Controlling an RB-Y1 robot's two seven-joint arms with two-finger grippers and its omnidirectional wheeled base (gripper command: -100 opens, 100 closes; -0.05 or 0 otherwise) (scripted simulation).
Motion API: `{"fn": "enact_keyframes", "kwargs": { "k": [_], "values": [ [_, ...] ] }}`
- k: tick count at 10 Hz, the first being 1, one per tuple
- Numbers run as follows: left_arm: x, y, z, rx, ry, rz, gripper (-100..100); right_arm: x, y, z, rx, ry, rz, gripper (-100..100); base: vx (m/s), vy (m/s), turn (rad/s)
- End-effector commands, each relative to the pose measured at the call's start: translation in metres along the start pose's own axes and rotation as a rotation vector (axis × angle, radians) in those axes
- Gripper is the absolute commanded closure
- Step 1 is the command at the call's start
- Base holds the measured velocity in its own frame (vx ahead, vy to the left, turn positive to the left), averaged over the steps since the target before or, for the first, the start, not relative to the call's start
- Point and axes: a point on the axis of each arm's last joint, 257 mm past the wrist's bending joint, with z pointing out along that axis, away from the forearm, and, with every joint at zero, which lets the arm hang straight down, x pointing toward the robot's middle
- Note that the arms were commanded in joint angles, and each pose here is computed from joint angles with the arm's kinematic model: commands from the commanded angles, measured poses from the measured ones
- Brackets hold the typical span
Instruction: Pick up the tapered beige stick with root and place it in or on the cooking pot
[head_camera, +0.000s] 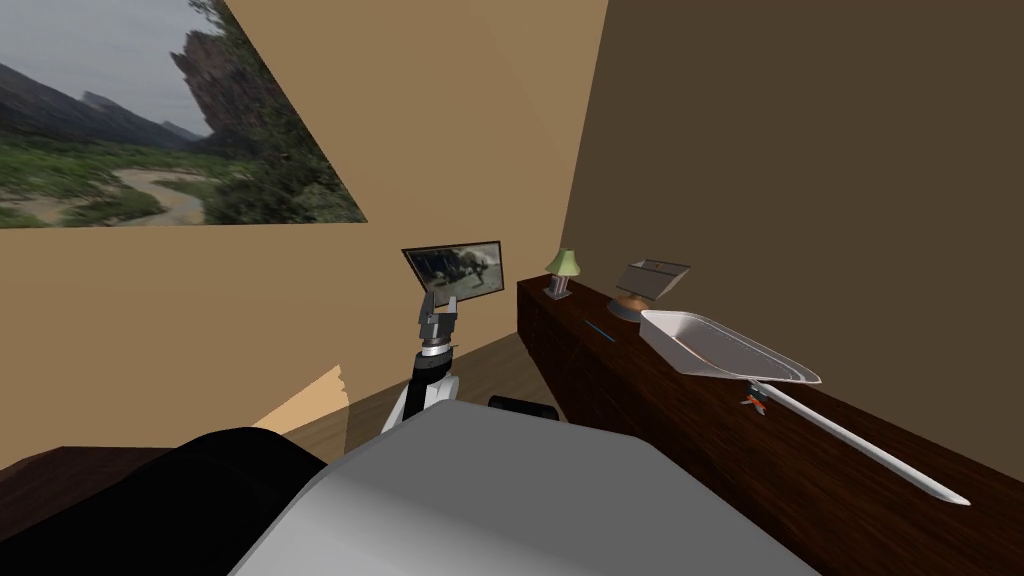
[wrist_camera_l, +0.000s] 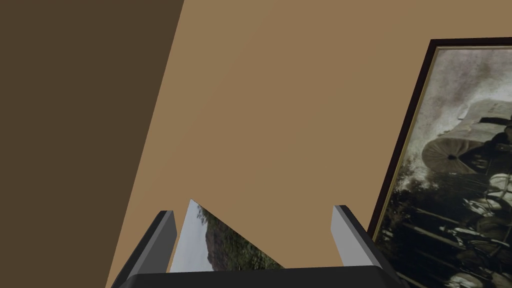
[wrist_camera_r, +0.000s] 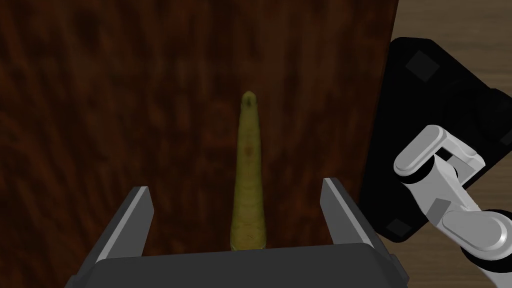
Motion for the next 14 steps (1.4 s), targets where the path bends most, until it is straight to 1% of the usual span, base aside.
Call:
{"fn": "enact_keyframes", "kwargs": {
  "k": [1, 2, 3, 7, 8, 9, 11, 12, 13, 14],
  "values": [
    [0.0, 0.0, 0.0, 0.0, 0.0, 0.0, 0, 0.014, 0.013, 0.008, 0.002, 0.005, 0.016, -100, 0.047, -0.024, 0.099],
    [0.0, 0.0, 0.0, 0.0, 0.0, 0.0, 0, 0.01, 0.009, 0.005, 0.0, 0.004, 0.014, -100, 0.022, -0.014, 0.017],
    [0.0, 0.0, 0.0, 0.0, 0.0, 0.0, 0, 0.011, 0.009, 0.005, 0.002, 0.004, 0.012, 100, 0.0, 0.0, 0.0],
    [0.0, 0.0, 0.0, 0.0, 0.0, 0.0, 0, 0.011, 0.009, 0.005, 0.001, 0.004, 0.013, 100, 0.0, 0.0, 0.0],
    [0.0, 0.0, 0.0, 0.0, 0.0, 0.0, 0, 0.011, 0.009, 0.005, 0.001, 0.004, 0.013, 0, 0.0, 0.0, 0.0],
    [0.0, 0.0, 0.0, 0.0, 0.0, 0.0, 0, 0.0, -0.002, -0.003, 0.003, 0.0, -0.001, 100, -0.021, 0.013, -0.11],
    [0.0, 0.0, 0.0, 0.0, 0.0, 0.0, 0, -0.003, -0.005, -0.005, 0.004, -0.001, -0.004, 100, -0.028, 0.019, -0.051],
    [0.0, 0.0, 0.0, 0.0, 0.0, 0.0, 0, -0.012, -0.013, -0.011, 0.004, -0.004, -0.015, 100, -0.024, 0.012, -0.063],
    [0.0, 0.0, 0.0, 0.0, 0.0, 0.0, 0, -0.007, -0.009, -0.008, 0.004, -0.001, -0.008, 100, -0.012, 0.006, -0.014],
    [0.0, 0.0, 0.0, 0.0, 0.0, 0.0, 0, -0.008, -0.01, -0.009, 0.004, -0.002, -0.01, 0, 0.0, 0.0, 0.0]
  ]
}}
